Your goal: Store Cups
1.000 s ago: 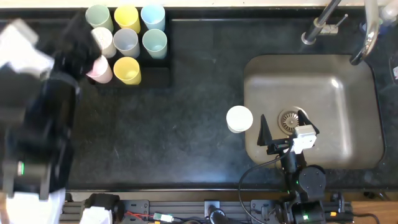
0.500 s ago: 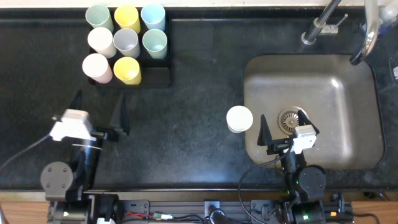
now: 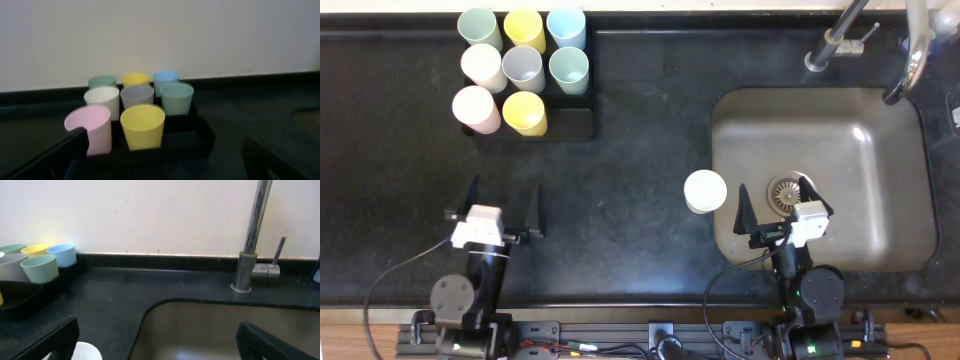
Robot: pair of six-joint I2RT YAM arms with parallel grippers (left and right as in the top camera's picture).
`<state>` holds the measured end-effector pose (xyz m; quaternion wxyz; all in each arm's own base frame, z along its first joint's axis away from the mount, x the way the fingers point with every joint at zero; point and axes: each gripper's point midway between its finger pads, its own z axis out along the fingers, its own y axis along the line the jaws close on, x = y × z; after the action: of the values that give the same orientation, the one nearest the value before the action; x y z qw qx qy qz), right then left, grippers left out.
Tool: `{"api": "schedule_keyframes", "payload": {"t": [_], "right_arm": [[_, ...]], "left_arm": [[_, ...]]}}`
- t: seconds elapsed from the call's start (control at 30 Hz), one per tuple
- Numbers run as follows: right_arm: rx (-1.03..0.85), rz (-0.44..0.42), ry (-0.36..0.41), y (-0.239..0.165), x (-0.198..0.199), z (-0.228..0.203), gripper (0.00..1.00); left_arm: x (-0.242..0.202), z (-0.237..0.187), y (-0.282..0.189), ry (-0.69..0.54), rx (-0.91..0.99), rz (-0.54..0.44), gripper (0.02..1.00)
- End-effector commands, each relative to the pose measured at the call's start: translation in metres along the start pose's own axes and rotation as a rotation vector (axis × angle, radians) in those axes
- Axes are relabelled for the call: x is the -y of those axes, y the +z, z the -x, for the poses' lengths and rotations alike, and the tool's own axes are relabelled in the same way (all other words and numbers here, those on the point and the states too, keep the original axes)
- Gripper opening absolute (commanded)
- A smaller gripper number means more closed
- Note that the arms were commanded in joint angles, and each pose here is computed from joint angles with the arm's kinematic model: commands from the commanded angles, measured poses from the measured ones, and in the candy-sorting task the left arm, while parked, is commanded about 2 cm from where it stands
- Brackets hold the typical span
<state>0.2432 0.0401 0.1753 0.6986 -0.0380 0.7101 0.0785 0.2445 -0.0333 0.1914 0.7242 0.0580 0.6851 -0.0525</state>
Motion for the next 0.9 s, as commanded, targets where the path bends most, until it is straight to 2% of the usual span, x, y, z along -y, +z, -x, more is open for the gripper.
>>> {"api": "schedule_keyframes", "payload": {"t": [0.03, 0.2, 0.9], "right_arm": [[0.0, 0.001, -0.003, 0.0, 0.0, -0.003, 0.998], [0.0, 0.001, -0.003, 0.0, 0.0, -0.003, 0.998], [0.0, 0.001, -0.003, 0.0, 0.0, -0.003, 0.998]], "left_arm": [[-0.009, -0.013, -0.001, 0.02, -0.041, 0.055, 1.0], [-0.013, -0.036, -0.004, 0.017, -0.139, 0.074, 1.0], [-0.011, -0.035, -0.003, 0.017, -0.135, 0.065, 1.0]]}}
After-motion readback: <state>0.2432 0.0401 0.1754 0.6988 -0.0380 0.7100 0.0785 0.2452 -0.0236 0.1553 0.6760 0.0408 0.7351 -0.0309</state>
